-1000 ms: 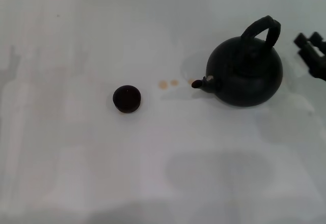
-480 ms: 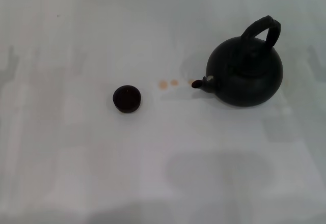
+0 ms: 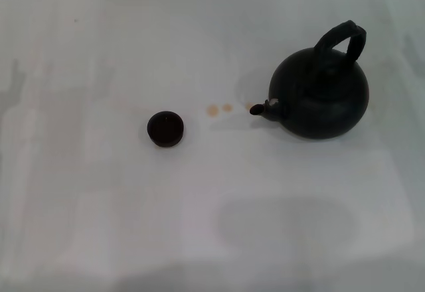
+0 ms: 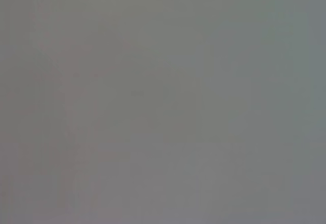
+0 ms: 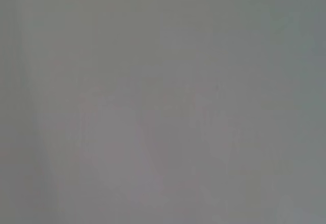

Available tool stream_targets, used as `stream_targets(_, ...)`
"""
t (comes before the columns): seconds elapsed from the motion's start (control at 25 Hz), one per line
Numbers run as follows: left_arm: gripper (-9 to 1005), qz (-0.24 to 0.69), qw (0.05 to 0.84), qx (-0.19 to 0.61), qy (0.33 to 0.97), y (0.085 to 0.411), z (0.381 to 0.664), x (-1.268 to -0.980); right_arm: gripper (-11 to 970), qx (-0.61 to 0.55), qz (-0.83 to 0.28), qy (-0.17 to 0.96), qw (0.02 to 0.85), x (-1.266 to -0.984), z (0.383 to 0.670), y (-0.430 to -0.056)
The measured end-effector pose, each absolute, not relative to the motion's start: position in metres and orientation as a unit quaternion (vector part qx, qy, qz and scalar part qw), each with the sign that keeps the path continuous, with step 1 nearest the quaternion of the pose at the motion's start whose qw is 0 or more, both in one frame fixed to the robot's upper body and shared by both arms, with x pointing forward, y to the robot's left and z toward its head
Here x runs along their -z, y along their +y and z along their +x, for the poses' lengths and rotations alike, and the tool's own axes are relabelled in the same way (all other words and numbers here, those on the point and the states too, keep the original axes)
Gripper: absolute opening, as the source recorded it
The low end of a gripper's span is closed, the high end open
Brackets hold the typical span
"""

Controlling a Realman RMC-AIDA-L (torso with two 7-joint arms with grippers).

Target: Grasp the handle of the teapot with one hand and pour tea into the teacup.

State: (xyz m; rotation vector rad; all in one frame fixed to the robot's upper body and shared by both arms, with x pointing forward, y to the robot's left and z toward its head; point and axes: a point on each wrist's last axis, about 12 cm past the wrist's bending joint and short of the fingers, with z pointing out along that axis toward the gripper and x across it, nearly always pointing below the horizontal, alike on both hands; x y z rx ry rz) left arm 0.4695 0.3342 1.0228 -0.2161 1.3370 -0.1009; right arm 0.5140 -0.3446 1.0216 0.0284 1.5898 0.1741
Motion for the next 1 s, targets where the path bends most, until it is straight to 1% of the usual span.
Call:
stream_targets(0.12, 879, -0.099, 0.778, 0.048, 0.619, 0.334, 0.469, -1.023, 879, -0.077, 0.011, 0.715, 0.695, -1.024, 0.523, -0.343)
stream_targets(0.48, 878, -0.099, 0.776, 0.047, 0.621, 0.334, 0.469, -1.022, 865, -0.065, 0.032, 0.715, 0.695, -1.028, 0.535, -0.347)
stream_targets(1.0, 875, -0.097, 0.777, 0.048, 0.620, 0.334, 0.471, -1.023, 864, -0.062, 0.039, 0.720, 0.690, -1.027, 0.537, -0.348)
